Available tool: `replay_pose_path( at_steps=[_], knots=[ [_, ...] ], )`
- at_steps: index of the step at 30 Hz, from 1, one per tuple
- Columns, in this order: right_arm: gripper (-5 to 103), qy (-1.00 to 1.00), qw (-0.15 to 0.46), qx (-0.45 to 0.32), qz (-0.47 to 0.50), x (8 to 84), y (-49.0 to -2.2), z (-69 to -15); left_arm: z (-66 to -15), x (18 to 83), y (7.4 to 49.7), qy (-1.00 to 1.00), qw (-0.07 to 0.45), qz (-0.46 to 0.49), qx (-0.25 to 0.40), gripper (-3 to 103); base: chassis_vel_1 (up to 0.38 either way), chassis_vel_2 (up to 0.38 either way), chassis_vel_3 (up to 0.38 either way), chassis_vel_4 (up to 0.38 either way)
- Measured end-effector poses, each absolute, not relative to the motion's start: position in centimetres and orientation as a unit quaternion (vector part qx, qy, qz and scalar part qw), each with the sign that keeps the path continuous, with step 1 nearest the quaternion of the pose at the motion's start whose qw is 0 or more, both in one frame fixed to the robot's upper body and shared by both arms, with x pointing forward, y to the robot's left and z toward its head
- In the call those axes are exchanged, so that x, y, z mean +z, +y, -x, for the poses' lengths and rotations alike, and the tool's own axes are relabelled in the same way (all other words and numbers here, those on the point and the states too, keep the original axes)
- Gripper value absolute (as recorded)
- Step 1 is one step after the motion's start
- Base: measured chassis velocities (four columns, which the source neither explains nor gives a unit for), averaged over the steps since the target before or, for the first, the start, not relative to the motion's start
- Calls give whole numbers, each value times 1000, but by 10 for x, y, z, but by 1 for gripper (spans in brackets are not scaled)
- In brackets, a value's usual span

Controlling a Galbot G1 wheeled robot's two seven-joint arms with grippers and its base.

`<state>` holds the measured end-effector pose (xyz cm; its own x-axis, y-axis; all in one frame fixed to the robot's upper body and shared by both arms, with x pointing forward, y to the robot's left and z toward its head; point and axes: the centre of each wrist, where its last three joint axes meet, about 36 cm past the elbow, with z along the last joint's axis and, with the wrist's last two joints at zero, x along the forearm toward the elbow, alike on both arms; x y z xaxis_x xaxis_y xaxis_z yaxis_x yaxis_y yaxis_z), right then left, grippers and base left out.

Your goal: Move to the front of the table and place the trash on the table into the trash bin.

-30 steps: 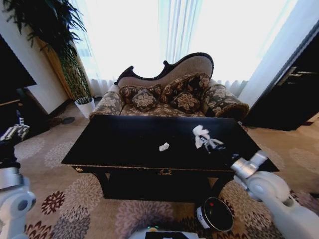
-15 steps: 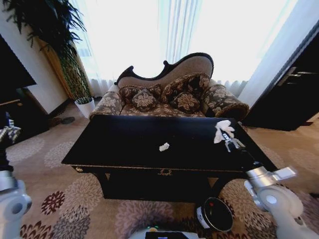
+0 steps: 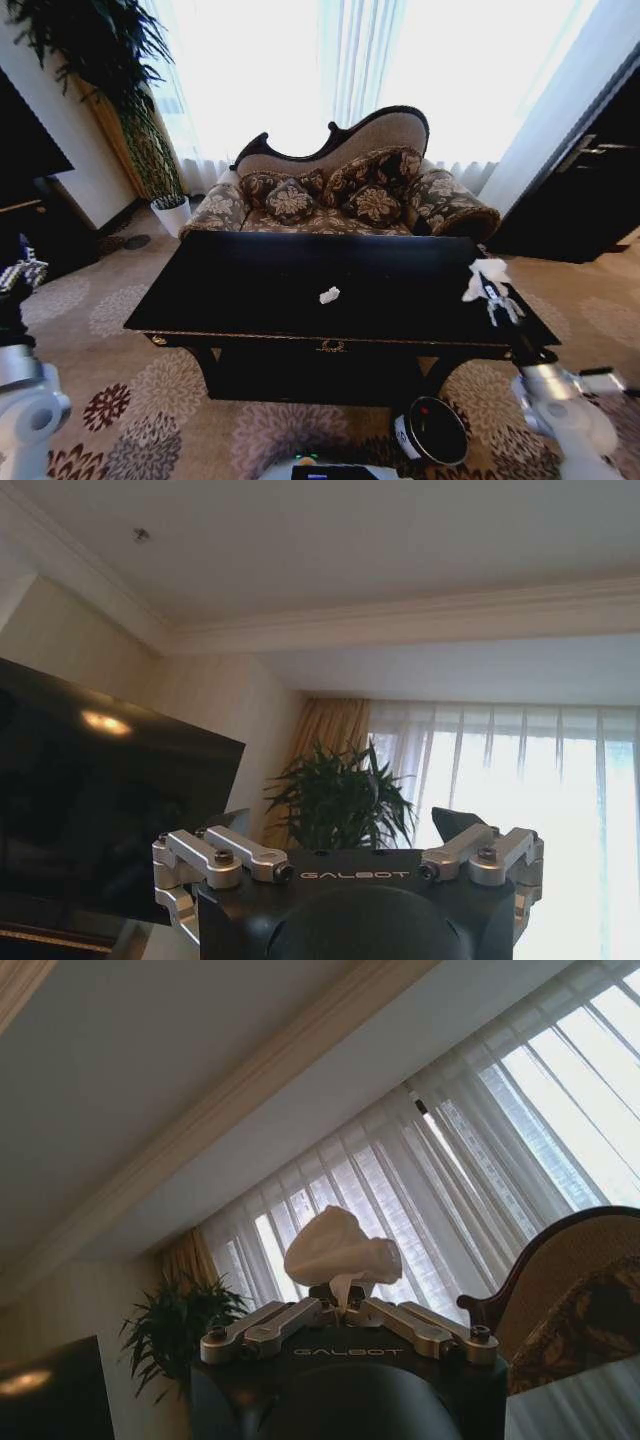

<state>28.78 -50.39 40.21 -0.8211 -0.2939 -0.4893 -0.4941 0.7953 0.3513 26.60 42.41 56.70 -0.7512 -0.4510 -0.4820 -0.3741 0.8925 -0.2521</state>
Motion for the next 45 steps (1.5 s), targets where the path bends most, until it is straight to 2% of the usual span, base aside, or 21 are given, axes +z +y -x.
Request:
replay_pose_path(
  at_steps=[11, 21, 29, 37, 42, 43, 45],
  knots=[
    [0, 919, 230, 235, 219, 382, -574, -259, -271, 564, 424, 935, 269, 220, -71, 100, 0, 0, 0, 0],
    [0, 940, 177, 188, 225, 355, -638, -208, -273, 563, 428, 934, 268, 224, -71, 100, 0, 0, 0, 0],
    [0, 947, 162, 181, 209, 353, -655, -177, -280, 556, 428, 936, 263, 222, -76, 100, 0, 0, 0, 0],
    [0, 967, 87, 134, 200, 344, -661, -153, -291, 546, 421, 940, 254, 211, -83, 100, 0, 0, 0, 0],
    [0, 972, 7, 103, 213, 313, -659, -134, -299, 539, 416, 944, 246, 204, -88, 100, 0, 0, 0, 0],
    [0, 972, 7, 103, 213, 313, -659, -134, -299, 539, 416, 944, 246, 204, -88, 100, 0, 0, 0, 0],
    [0, 968, -38, 92, 229, 294, -657, -129, -301, 537, 417, 944, 243, 204, -88, 100, 0, 0, 0, 0]
  ],
)
